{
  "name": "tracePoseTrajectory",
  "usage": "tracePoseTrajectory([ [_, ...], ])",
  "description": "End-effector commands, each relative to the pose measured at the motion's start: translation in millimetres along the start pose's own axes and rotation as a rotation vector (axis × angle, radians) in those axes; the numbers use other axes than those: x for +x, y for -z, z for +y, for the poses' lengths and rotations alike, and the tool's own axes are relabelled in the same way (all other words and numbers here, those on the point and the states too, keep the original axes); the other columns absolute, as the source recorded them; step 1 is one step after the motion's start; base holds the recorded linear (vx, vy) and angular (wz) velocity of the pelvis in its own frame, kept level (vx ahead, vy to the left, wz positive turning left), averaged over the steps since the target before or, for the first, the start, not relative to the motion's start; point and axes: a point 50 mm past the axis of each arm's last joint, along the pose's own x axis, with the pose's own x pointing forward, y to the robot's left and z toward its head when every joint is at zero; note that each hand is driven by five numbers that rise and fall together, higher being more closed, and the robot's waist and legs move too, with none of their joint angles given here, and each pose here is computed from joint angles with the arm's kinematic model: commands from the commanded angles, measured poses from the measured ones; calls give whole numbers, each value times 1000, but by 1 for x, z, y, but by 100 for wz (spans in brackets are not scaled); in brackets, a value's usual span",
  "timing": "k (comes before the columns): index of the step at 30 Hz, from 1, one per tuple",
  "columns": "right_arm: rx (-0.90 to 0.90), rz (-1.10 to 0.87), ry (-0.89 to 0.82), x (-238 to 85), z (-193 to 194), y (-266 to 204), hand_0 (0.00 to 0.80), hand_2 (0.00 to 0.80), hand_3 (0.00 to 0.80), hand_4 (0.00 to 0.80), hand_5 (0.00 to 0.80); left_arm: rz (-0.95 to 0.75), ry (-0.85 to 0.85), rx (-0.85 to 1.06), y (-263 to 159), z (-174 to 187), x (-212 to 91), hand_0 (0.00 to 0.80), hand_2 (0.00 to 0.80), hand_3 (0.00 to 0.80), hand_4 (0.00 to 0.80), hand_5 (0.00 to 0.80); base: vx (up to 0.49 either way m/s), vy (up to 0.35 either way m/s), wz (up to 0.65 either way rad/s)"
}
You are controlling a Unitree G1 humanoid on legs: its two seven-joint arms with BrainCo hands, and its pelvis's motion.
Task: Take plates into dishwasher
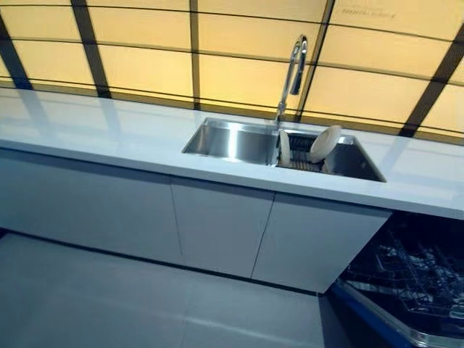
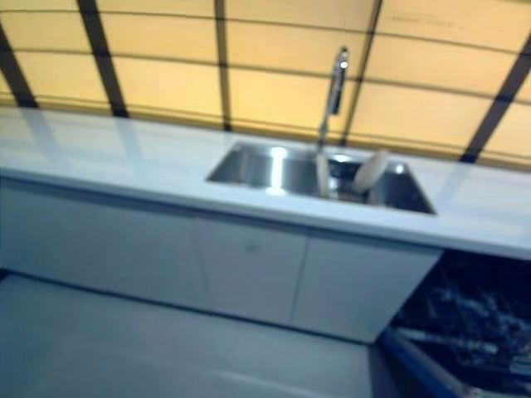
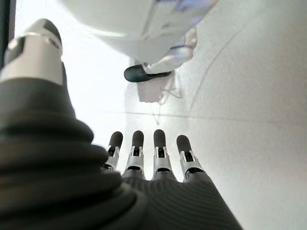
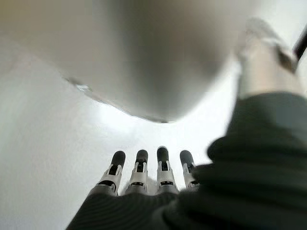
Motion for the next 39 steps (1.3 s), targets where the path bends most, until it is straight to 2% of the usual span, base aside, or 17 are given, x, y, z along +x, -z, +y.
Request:
tracePoseTrajectory([
  [1, -15, -12, 26, -1, -15, 4, 0, 0, 0, 0, 0, 0, -43, -3, -7, 4, -1, 0, 0, 0, 0, 0, 563, -357, 34],
  [10, -6, -8, 34, 0, -14, -6, 0, 0, 0, 0, 0, 75, -53, -71, 29, 2, 1, 0, 0, 0, 0, 0, 195, -219, 38],
  [16, -47, -18, 43, -1, -24, -11, 0, 0, 0, 0, 0, 63, -20, -48, 25, -8, 2, 0, 0, 0, 0, 0, 77, -51, -23],
  [23, -57, -50, 11, 0, -18, -23, 0, 0, 0, 0, 0, 55, -62, -5, 20, -1, 1, 0, 0, 0, 0, 0, 66, -47, -19],
  [31, -188, -34, -50, -1, -19, -29, 0, 0, 0, 0, 0, 12, -50, -66, 10, 0, 1, 0, 0, 0, 0, 0, 89, -91, -7],
  [34, -224, -31, -87, -2, -22, -35, 0, 0, 0, 0, 0, 18, -7, -91, 15, -12, 2, 0, 0, 0, 0, 0, 201, -214, -3],
  [39, -263, -54, -94, -2, -24, -41, 0, 0, 0, 0, 0, 23, 21, -83, 22, -20, 2, 0, 0, 0, 0, 0, 298, 89, -76],
])
